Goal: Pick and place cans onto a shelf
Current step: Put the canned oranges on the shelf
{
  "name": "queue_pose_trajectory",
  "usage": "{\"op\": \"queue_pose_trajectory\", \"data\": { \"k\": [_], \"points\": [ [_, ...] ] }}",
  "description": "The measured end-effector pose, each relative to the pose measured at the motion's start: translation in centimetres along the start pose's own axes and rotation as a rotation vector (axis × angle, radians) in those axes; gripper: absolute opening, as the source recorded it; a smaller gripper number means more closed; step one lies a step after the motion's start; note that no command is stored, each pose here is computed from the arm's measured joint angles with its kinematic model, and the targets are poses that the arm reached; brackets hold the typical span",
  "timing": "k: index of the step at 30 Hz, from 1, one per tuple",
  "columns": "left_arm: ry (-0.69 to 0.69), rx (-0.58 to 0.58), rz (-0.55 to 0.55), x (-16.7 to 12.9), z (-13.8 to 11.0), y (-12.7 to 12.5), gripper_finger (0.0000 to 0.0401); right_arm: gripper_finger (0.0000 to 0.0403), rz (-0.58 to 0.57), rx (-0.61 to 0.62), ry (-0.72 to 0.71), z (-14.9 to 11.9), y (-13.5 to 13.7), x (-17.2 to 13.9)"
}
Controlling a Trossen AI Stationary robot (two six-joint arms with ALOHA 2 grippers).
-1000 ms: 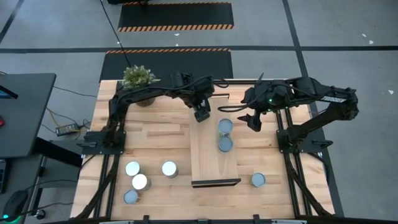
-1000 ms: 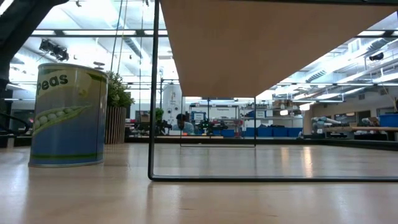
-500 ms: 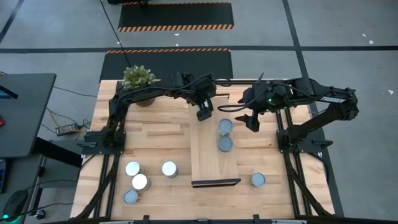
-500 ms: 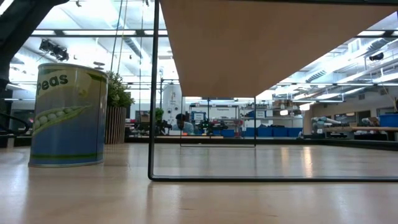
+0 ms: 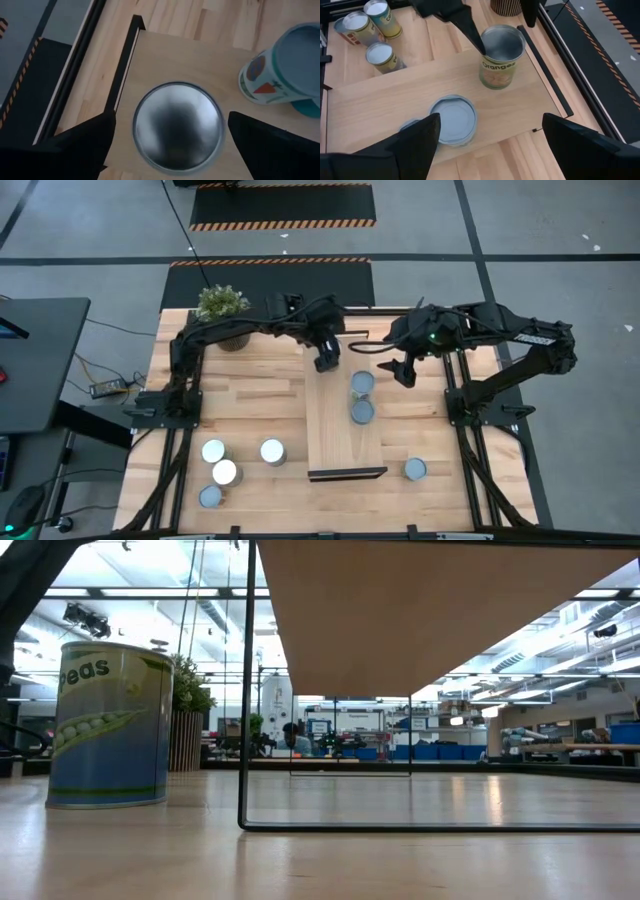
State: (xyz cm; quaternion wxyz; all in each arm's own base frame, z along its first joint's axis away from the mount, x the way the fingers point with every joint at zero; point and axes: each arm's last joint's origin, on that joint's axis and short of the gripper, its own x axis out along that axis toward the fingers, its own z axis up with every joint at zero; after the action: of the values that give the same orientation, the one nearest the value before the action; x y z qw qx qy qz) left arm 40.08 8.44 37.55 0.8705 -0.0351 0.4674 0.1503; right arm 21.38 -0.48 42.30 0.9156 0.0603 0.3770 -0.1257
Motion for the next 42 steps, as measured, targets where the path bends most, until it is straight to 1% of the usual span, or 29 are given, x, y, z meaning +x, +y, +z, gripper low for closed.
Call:
{"op": "queue_pose_trajectory", "data": {
  "k": [4, 7, 9, 14, 17, 21, 31, 42],
  "points": [
    [-0.026, -0.003, -0.001, -1.1, 0.0, 0.1, 0.0393, 0.0357, -0.008, 0.006, -0.004, 0.1, -0.3, 0.1],
    [-0.050, -0.008, 0.008, -2.5, -0.1, 0.3, 0.0392, 0.0357, -0.015, 0.015, -0.004, 0.2, -0.6, 0.1],
    [-0.075, -0.006, 0.037, -3.6, -0.2, 0.3, 0.0389, 0.0357, -0.019, 0.017, -0.004, 0.2, -0.7, 0.1],
    [-0.147, 0.022, 0.165, -7.0, -0.7, -0.5, 0.0374, 0.0357, -0.023, 0.023, -0.004, 0.2, -0.9, 0.1],
    [-0.172, 0.056, 0.181, -8.1, -1.0, -1.4, 0.0363, 0.0357, -0.023, 0.024, -0.005, 0.2, -0.9, 0.1],
    [-0.162, 0.112, 0.170, -8.2, -1.2, -2.4, 0.0345, 0.0357, -0.021, 0.022, -0.013, 0.3, -0.9, 0.1],
    [-0.144, 0.177, 0.144, -8.5, -1.7, -4.1, 0.0293, 0.0357, -0.021, 0.024, -0.015, 0.3, -0.9, 0.1],
    [-0.094, 0.212, 0.138, -8.5, -2.3, -4.6, 0.0233, 0.0357, -0.020, 0.024, -0.018, 0.4, -0.9, 0.1]
  ]
}}
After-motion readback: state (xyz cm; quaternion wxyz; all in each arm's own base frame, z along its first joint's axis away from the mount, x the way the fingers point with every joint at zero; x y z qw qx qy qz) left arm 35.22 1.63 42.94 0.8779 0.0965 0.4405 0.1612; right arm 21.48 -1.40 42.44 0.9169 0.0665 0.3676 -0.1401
